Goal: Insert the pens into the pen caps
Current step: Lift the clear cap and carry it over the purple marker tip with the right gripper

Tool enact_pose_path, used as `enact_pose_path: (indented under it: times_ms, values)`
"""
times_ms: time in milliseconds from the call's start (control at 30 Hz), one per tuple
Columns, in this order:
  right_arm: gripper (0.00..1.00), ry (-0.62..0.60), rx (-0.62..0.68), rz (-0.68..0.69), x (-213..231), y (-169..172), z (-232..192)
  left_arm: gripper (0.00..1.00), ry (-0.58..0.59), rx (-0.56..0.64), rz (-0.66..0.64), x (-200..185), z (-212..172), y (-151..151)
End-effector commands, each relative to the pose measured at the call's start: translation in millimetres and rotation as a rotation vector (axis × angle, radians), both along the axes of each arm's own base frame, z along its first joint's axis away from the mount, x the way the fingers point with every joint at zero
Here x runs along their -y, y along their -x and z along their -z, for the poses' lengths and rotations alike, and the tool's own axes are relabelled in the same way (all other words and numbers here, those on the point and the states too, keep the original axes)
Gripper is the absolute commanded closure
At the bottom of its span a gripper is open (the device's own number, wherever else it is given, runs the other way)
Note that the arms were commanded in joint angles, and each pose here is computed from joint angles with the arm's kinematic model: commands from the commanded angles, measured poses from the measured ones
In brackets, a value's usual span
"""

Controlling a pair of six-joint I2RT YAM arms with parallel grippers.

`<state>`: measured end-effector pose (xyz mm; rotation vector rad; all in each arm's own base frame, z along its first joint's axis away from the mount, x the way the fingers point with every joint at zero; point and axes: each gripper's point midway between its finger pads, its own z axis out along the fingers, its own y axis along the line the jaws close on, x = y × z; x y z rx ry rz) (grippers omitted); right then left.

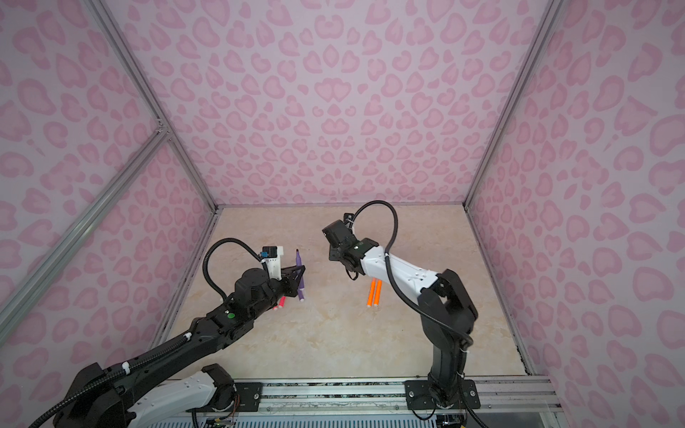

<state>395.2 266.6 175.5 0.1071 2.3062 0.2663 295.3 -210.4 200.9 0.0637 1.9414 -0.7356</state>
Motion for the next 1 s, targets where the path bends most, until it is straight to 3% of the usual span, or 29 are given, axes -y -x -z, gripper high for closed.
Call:
enact_pose_path:
  times_ms: [0,100,200,367,600,967]
  values:
    - [0.95,-0.122,0.134,0.031,17,14,-36,0.96,0.116,0.109,0.010,2,-34,4]
    - [0.98,-0.219,0.209,-0.016,29,39,-59,0.96,0.129,0.150,0.043,6,-49,13]
    - [0.97,-0.343,0.310,-0.167,21,67,-86,0.96,0.089,0.195,0.177,28,-65,25]
    - [1.00,-0.464,0.414,-0.208,32,91,-115,0.96,0.087,0.253,0.313,56,-79,47]
    - [1.00,-0.591,0.521,-0.173,51,105,-147,0.96,0.103,0.201,0.550,100,-71,77]
    - [1.00,-0.749,0.534,-0.238,34,111,-175,0.96,0.055,0.157,0.683,135,-55,90]
